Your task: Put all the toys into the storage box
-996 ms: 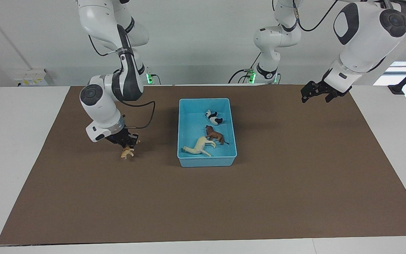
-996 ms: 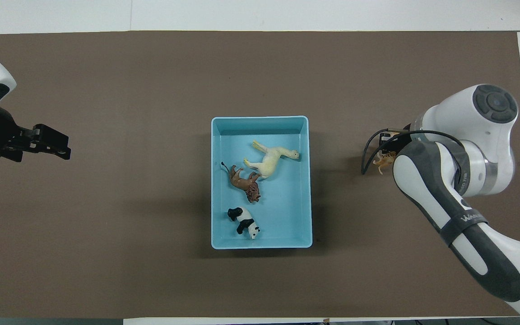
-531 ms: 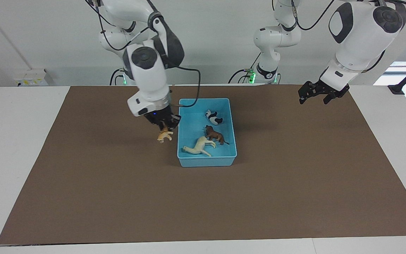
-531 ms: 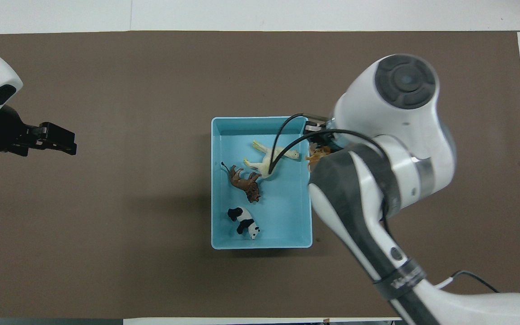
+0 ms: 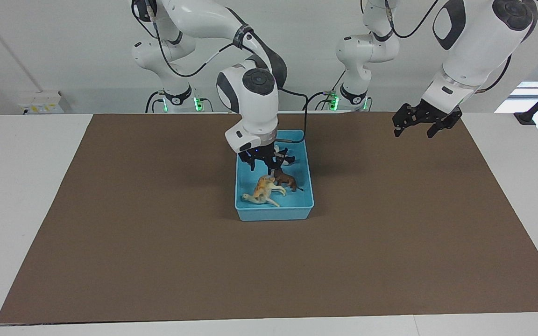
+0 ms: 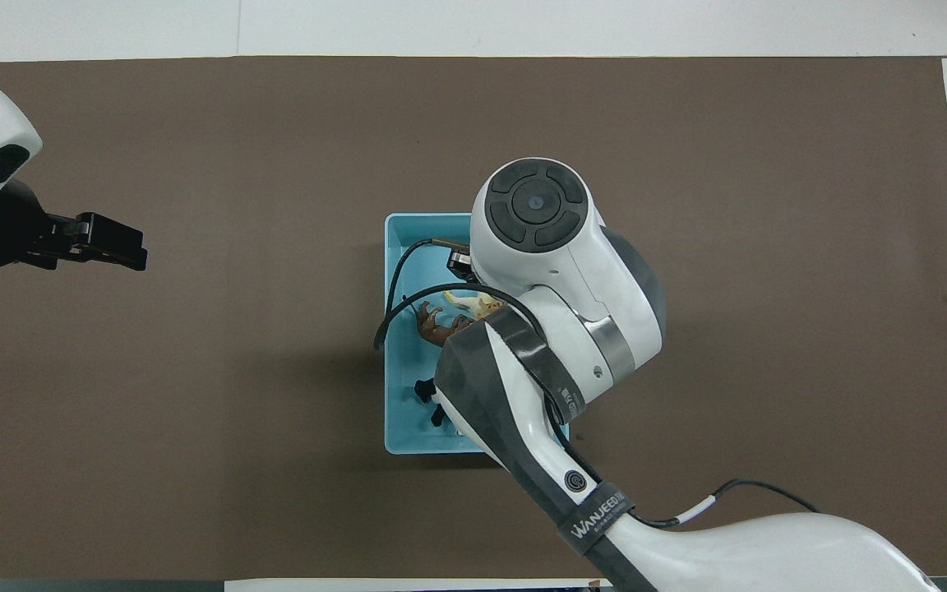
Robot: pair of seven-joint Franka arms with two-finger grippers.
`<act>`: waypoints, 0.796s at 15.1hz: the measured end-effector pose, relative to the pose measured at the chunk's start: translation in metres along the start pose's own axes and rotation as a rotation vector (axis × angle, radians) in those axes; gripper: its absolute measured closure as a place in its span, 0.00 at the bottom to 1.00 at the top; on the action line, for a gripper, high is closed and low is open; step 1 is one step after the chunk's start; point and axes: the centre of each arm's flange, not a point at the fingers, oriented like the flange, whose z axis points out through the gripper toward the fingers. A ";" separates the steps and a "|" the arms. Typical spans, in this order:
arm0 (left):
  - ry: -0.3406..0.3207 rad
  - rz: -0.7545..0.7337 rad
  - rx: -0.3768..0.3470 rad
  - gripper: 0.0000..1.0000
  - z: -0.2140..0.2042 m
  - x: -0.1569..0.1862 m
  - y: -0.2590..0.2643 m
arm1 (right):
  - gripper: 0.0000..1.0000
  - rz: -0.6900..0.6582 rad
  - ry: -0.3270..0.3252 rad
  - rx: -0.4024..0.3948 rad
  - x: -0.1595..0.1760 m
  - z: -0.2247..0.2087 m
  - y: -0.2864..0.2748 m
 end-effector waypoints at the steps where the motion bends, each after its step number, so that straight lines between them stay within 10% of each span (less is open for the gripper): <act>1: 0.000 0.016 0.005 0.00 0.000 0.000 0.001 | 0.21 0.007 0.003 -0.001 0.004 -0.001 0.003; 3: 0.000 0.023 0.009 0.00 0.000 0.000 -0.001 | 0.02 0.016 0.017 -0.004 0.021 -0.006 0.016; 12: -0.001 0.020 0.013 0.00 0.000 0.000 0.004 | 0.00 -0.184 0.043 0.008 0.140 -0.100 0.222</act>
